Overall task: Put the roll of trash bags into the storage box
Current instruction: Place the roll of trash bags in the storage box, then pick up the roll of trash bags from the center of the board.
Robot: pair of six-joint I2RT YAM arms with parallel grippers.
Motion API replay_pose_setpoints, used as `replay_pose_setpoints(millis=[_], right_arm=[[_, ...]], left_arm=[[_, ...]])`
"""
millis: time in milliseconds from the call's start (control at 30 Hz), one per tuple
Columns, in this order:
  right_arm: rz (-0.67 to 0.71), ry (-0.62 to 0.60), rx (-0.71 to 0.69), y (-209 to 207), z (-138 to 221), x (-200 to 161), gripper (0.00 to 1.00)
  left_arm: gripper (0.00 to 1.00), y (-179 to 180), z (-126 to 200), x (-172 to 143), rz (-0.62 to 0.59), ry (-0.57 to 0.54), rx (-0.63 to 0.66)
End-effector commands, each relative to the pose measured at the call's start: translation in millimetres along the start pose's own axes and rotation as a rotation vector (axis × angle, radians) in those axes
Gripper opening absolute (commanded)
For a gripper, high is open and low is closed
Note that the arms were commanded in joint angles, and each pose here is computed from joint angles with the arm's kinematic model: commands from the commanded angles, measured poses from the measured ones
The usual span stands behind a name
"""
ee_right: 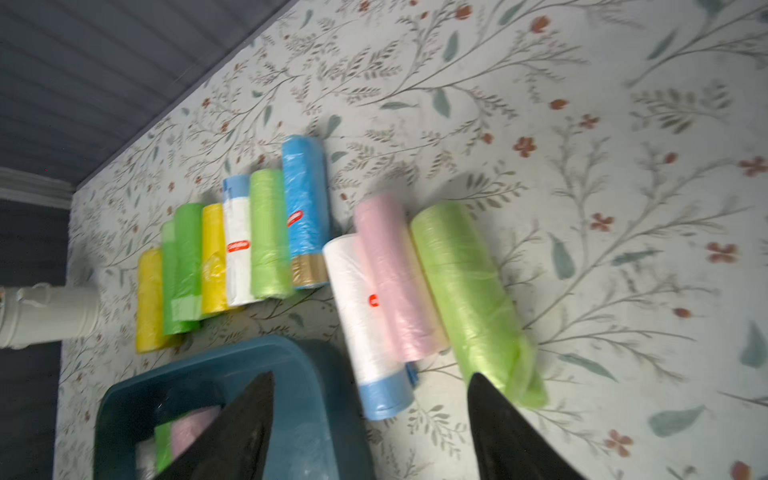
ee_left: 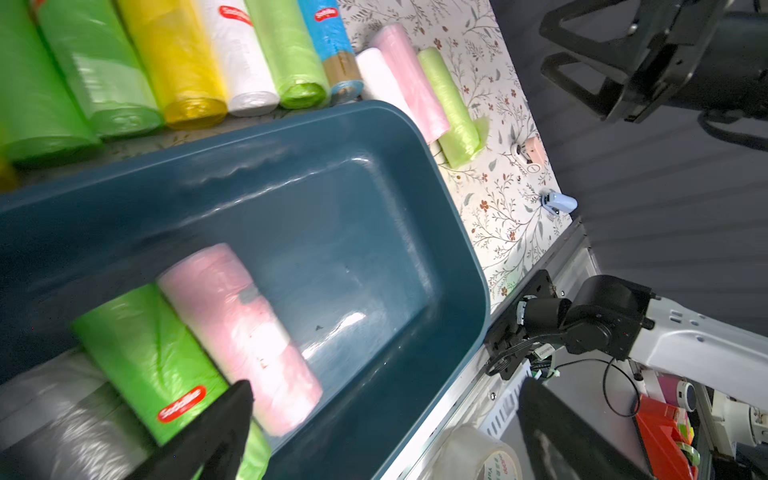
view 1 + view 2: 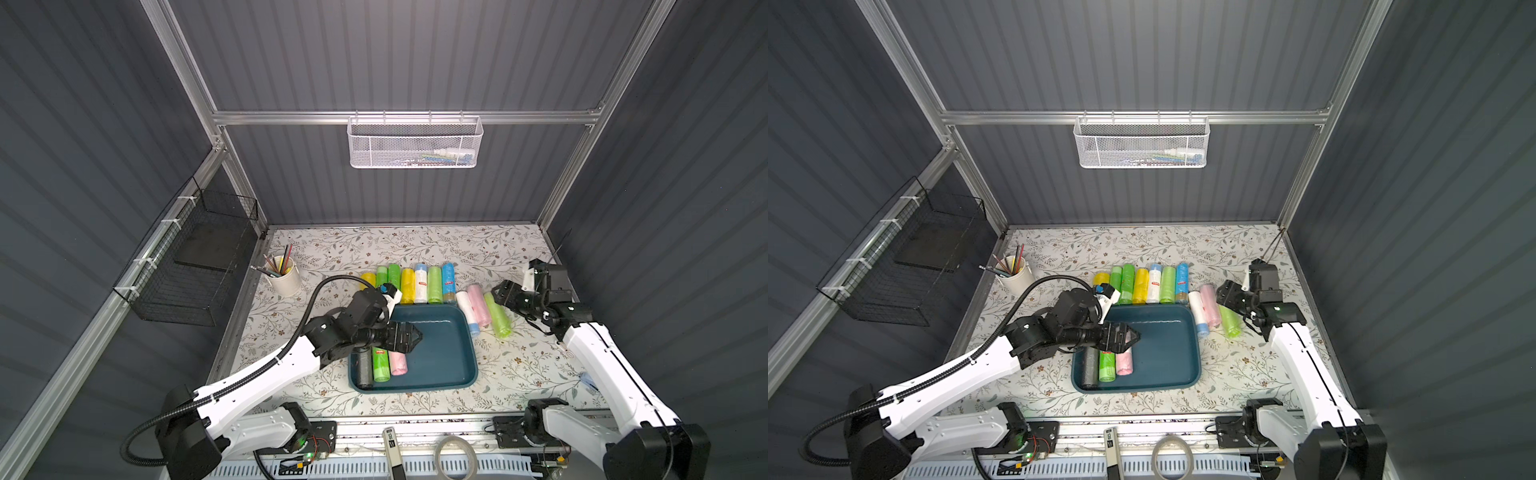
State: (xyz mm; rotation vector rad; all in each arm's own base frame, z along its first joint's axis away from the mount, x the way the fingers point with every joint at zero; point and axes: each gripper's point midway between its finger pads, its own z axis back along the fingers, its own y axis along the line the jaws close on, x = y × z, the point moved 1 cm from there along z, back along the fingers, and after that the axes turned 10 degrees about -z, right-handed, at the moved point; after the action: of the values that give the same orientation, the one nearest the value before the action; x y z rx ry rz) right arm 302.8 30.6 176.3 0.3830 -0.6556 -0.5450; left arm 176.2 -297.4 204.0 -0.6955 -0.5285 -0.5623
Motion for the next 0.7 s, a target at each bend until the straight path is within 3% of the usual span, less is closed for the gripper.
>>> replay_pose_setpoints(millis=[0, 200, 667], right_arm=[[0.028, 0.037, -0.129, -30.7, -4.6, -2.1, 0.64], [0.074, 0.119, -0.294, -66.3, -28.8, -13.0, 0.63], [0.092, 0.250, -0.229, -61.3, -73.1, -25.1, 0.66]], left_arm=[[1.00, -24.4, -8.0, 23.5, -0.022, -0.070, -0.044], [1.00, -24.6, -11.8, 26.5, 0.004, -0.115, -0.043], [1.00, -12.6, -11.8, 8.9, 0.015, -0.076, -0.006]])
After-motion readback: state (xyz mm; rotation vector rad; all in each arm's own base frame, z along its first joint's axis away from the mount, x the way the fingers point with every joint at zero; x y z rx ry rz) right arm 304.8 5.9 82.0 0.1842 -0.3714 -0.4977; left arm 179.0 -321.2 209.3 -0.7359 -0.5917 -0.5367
